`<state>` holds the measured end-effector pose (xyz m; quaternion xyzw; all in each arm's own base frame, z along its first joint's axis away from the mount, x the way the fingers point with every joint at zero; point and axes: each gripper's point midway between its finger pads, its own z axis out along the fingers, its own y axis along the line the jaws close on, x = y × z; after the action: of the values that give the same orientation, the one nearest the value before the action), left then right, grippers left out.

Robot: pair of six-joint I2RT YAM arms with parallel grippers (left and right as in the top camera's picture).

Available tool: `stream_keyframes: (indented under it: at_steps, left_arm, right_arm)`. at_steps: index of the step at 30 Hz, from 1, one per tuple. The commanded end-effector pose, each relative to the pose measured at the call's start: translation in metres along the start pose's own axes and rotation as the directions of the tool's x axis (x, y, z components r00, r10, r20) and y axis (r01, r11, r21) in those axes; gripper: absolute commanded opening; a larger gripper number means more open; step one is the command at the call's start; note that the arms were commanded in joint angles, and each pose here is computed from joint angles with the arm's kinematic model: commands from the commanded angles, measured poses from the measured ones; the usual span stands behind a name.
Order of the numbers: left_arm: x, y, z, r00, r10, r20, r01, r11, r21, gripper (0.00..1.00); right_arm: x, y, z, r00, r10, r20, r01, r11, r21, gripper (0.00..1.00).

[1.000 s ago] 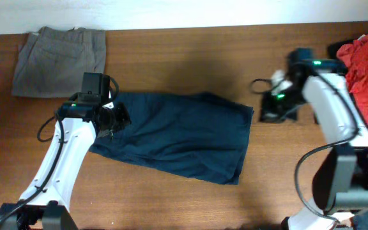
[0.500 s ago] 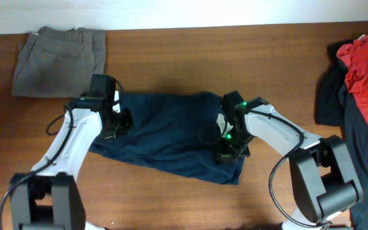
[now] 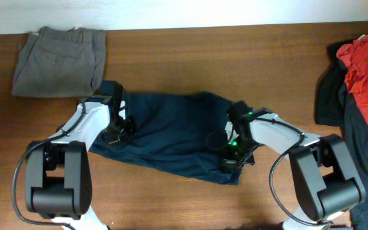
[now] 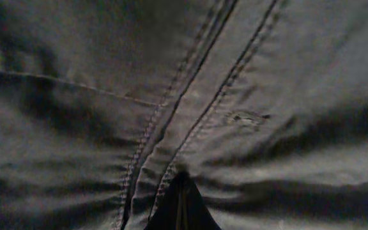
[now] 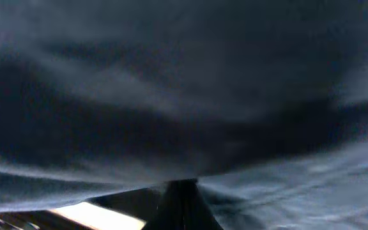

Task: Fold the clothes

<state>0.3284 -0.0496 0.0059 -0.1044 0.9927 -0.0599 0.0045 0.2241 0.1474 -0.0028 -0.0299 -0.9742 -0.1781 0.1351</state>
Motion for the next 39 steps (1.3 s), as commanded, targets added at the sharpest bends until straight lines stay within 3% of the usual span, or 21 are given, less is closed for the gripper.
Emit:
stream_keyframes:
  at_steps: [1, 12, 19, 25, 33, 39]
  left_arm:
    - [0.005, 0.004, 0.008, 0.999, 0.008, -0.035, -0.008, 1.0, -0.009, 0.01]
    - [0.025, 0.01, 0.006, 0.988, -0.104, -0.116, 0.1, 0.994, -0.042, 0.01]
    - [0.042, -0.001, 0.004, 0.967, -0.164, -0.194, 0.167, 0.986, 0.001, 0.01]
    - [0.047, -0.016, 0.005, 0.97, -0.129, -0.208, 0.138, 0.99, 0.029, 0.01]
    - [0.026, -0.012, -0.012, 0.994, -0.055, -0.09, 0.054, 0.998, -0.017, 0.01]
    - [0.014, -0.028, -0.053, 0.998, 0.054, 0.044, -0.056, 0.998, 0.035, 0.01]
  right_arm:
    - [-0.014, -0.026, -0.007, 0.995, 0.086, 0.049, -0.087, 0.996, 0.018, 0.04]
    - [-0.05, -0.063, -0.029, 0.967, 0.187, 0.172, -0.182, 0.982, -0.046, 0.04]
    - [-0.082, -0.109, -0.058, 0.906, 0.291, 0.308, -0.277, 0.957, -0.091, 0.04]
    - [-0.099, -0.126, -0.101, 0.879, 0.305, 0.366, -0.284, 0.952, -0.113, 0.04]
    - [-0.087, -0.099, -0.171, 0.915, 0.216, 0.341, -0.203, 0.976, -0.076, 0.04]
    - [-0.049, -0.028, -0.176, 0.971, -0.044, 0.236, 0.066, 0.994, -0.088, 0.04]
